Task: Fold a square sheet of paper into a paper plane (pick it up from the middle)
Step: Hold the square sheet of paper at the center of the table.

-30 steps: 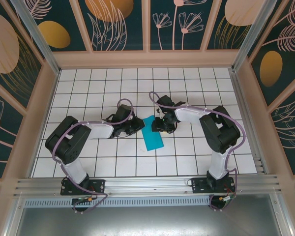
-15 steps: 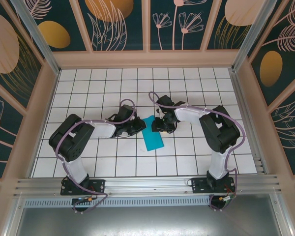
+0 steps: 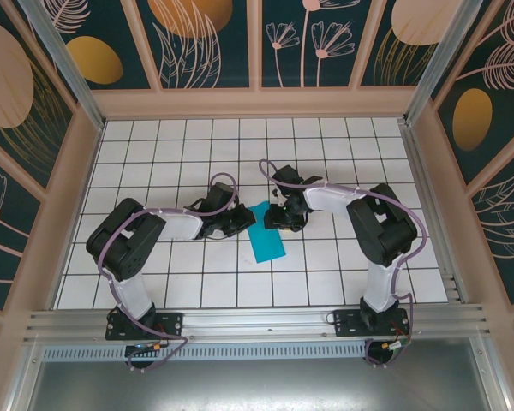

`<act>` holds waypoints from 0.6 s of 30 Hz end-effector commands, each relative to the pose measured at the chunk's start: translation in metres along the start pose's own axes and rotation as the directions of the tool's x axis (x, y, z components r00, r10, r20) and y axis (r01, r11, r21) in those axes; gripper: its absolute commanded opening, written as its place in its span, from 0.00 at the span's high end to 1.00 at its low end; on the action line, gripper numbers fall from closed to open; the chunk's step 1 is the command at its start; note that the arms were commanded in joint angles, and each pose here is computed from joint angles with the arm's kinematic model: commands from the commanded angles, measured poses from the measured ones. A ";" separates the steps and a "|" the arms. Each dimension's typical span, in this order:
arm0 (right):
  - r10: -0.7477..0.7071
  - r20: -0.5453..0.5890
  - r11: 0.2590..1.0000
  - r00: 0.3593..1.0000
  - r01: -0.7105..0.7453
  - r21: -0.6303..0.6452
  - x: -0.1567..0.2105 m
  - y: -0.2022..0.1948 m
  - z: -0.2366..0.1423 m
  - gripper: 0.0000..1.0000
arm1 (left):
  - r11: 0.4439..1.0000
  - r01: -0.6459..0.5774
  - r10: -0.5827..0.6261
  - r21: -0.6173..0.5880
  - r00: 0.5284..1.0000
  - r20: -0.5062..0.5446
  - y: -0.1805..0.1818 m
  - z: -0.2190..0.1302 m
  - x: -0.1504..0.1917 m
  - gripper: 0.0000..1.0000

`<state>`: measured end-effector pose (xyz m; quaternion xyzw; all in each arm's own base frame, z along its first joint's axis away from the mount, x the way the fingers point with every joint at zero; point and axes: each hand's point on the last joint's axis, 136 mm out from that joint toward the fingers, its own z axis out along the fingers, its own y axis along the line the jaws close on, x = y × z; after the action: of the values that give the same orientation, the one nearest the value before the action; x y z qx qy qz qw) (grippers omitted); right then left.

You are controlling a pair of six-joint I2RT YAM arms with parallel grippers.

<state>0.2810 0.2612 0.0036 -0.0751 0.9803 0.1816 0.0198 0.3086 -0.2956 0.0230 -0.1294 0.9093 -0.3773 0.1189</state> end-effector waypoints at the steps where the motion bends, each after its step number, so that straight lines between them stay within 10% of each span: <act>1: 0.046 -0.113 0.979 0.993 -0.022 0.203 0.038 -0.066 0.075 0.51 | 1.000 -0.028 0.028 0.012 1.000 -0.002 -0.008 0.002 -0.001 0.84; 18: 0.043 -0.113 0.977 0.993 -0.018 0.213 0.039 -0.069 0.074 0.50 | 0.995 -0.019 0.016 -0.103 0.999 -0.033 0.022 0.010 0.009 0.88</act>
<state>0.2810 0.2612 0.0036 -0.0697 0.9807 0.1815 0.0188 0.3053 -0.2942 0.0136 -0.1263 0.9169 -0.3618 0.1112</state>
